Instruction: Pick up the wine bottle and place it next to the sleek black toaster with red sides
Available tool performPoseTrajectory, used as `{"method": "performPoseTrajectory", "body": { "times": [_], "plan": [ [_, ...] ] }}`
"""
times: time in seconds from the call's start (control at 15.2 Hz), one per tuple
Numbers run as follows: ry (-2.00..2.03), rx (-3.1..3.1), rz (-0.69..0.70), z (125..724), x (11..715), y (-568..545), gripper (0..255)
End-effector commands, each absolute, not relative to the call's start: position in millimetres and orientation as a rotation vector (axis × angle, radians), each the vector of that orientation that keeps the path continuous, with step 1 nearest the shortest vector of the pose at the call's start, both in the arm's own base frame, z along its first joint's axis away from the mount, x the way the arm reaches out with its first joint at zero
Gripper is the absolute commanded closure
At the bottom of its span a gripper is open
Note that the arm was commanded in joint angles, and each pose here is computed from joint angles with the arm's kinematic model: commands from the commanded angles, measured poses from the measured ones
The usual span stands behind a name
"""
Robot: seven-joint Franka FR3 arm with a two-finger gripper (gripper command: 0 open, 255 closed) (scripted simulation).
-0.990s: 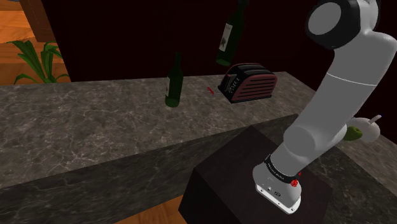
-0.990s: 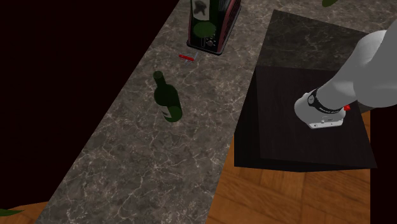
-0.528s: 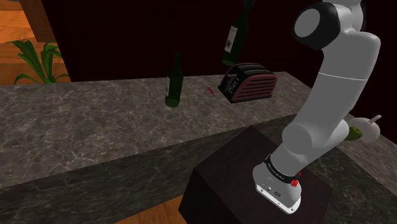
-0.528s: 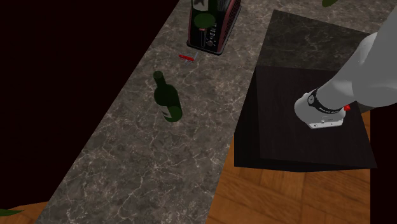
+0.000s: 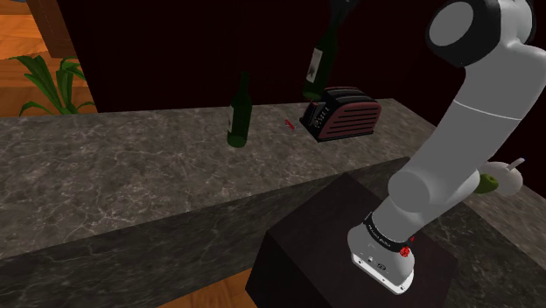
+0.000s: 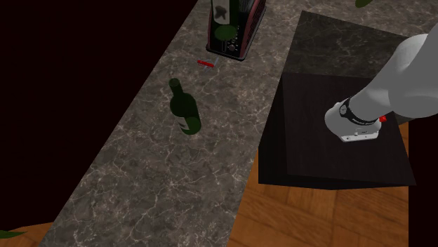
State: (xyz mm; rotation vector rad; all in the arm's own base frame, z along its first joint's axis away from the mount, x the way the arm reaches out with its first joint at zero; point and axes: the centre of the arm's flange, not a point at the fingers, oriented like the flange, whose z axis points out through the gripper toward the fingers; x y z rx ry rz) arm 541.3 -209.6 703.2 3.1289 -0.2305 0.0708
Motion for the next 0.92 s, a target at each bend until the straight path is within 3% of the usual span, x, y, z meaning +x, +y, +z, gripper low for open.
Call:
{"method": "performPoseTrajectory", "body": {
  "times": [0.0,0.86],
  "plan": [
    [-0.231,3.129,0.072,693,541,-210,255],
    [-0.231,3.129,0.072,624,541,-210,255]
  ]
}}
